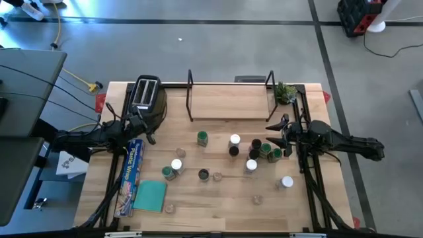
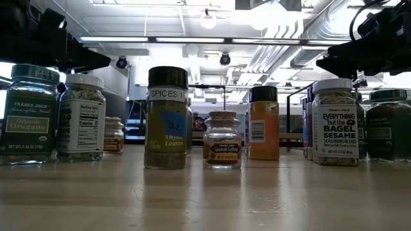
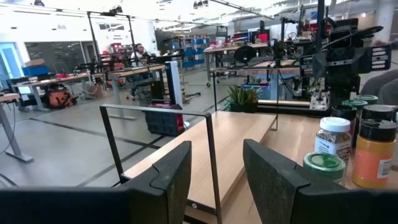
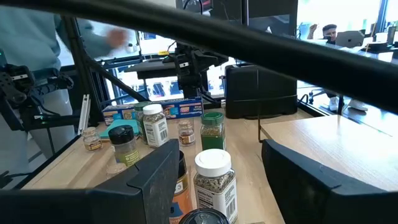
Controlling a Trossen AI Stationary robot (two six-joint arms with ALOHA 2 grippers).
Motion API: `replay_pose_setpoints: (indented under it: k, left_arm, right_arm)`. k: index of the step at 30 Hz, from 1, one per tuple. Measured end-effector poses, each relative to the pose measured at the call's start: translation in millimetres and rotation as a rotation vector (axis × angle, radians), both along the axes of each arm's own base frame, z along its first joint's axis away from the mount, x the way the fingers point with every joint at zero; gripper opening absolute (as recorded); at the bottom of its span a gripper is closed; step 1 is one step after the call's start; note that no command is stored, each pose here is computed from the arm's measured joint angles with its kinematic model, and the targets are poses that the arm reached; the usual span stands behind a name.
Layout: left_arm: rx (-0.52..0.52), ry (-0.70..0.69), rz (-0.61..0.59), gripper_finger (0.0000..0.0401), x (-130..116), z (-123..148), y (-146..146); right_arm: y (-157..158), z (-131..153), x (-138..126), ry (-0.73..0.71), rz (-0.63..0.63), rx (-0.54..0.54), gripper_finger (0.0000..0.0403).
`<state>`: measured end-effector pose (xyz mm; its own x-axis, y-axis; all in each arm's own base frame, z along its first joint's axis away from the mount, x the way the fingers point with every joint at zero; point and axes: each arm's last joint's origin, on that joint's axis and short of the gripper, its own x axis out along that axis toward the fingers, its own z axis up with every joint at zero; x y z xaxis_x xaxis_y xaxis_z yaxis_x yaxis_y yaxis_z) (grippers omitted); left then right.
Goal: Shelf spices
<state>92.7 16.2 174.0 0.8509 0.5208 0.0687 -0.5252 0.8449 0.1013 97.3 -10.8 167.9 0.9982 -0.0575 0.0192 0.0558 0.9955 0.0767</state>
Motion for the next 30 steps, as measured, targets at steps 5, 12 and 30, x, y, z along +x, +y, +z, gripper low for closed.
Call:
replay_pose_setpoints:
  k: [5, 12, 30]
  left_arm:
    - [0.0, 0.0, 0.0, 0.0143, 0.0, 0.0, 0.0]
    - [0.0, 0.0, 0.0, 0.0143, 0.0, 0.0, 0.0]
    - [-0.001, -0.009, 0.004, 0.0143, 0.0, 0.8, 0.3]
  right_arm:
    - [0.0, 0.1, 0.0, 0.0, 0.0, 0.0, 0.0224]
    - [0.0, 0.0, 0.0, 0.0, 0.0, 0.0, 0.0224]
    - [0.0, 0.0, 0.0, 0.0, 0.0, 0.0, 0.0224]
